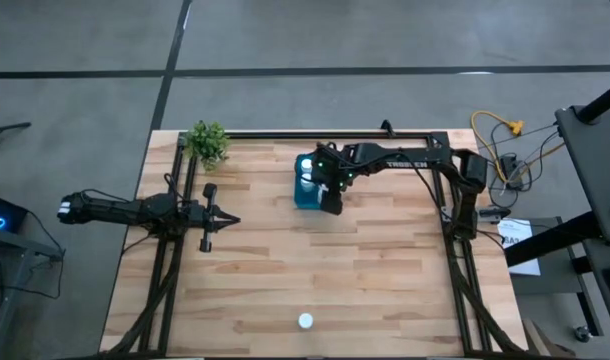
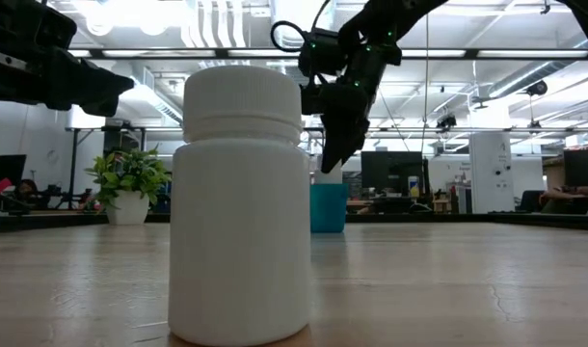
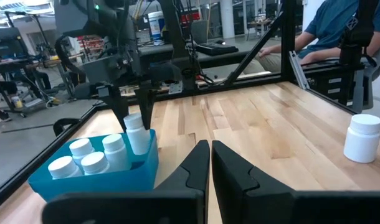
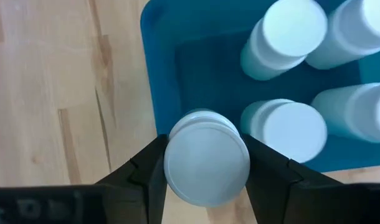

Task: Pick and place pill bottles into a basket
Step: Put the top white pill bottle into the blue bin

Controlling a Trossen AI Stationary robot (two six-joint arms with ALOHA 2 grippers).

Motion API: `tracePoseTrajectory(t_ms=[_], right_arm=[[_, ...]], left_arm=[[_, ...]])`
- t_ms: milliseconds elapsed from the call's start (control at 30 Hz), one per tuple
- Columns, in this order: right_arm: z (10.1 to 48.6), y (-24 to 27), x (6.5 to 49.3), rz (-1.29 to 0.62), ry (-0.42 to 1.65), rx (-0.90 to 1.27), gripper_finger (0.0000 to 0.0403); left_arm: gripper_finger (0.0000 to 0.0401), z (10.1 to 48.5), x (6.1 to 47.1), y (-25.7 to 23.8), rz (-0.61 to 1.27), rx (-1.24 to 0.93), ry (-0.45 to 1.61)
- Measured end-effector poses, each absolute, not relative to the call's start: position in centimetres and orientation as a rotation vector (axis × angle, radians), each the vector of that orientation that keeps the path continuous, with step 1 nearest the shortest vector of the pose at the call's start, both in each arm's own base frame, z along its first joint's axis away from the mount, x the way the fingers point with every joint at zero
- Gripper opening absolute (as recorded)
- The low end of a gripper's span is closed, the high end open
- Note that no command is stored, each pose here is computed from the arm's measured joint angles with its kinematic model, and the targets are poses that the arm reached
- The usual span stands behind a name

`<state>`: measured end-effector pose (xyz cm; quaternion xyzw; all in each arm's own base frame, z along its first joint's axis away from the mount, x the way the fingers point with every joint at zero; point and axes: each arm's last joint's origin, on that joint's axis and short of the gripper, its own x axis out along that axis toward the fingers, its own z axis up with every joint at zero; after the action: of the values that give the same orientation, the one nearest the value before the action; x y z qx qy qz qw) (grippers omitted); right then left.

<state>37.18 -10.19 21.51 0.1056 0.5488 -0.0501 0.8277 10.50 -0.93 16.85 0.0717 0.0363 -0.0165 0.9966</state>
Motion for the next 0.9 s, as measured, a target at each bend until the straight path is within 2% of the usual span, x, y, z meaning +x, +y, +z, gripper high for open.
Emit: tracePoseTrajectory(t_ms=[900], right_arm=[[19.4,-10.2,36.8,-0.074,1.136,0.271,0.0155]], left_arm=[[0.0001,16.8,10.5,-0.9,-0.033,0.143,0.074]])
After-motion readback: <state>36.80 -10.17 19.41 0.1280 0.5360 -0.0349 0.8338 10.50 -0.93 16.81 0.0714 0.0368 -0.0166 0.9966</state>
